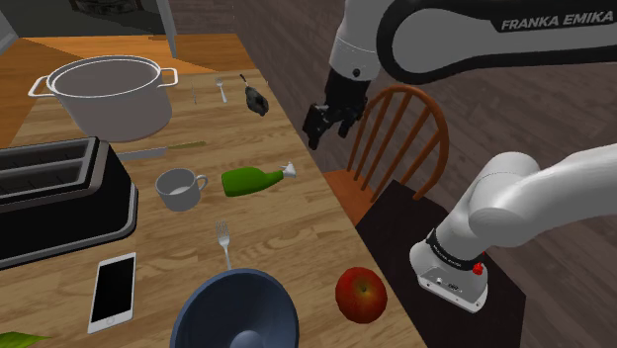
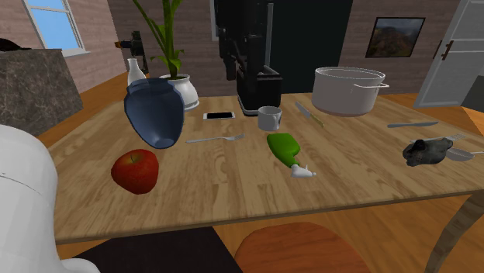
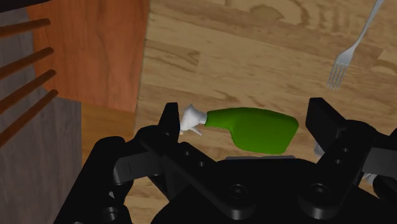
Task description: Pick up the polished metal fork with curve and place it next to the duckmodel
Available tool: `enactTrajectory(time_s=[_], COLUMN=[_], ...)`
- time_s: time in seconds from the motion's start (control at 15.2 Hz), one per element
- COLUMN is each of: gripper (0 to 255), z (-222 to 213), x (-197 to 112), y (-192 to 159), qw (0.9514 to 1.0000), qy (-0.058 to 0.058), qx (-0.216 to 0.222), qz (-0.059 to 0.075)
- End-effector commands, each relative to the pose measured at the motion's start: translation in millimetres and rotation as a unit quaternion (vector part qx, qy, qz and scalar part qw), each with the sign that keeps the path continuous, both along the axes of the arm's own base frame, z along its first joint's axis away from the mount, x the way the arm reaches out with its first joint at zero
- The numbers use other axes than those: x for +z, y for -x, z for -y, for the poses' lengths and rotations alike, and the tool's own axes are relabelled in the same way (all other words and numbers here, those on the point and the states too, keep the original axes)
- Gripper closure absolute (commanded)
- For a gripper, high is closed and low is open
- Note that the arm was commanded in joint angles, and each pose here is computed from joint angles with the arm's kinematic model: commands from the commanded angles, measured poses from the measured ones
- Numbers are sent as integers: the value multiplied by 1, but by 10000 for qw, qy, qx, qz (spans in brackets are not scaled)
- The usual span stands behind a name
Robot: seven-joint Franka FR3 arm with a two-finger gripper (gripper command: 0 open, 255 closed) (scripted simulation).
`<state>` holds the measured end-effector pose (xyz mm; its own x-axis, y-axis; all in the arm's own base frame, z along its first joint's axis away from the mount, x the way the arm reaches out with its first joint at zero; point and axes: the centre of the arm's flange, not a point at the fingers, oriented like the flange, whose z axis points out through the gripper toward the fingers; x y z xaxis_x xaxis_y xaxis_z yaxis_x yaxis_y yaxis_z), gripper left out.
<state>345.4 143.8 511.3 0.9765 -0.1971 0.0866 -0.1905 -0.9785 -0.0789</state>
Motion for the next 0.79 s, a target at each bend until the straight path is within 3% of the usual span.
enactTrajectory(time_s=[0.0,0.73], gripper=[0,0], z=[-22,-129], x=[-18,-112], y=[-6,-50], qw=[9999,9969], qy=[13,117], qx=[-128,-772], qz=[-11,-96])
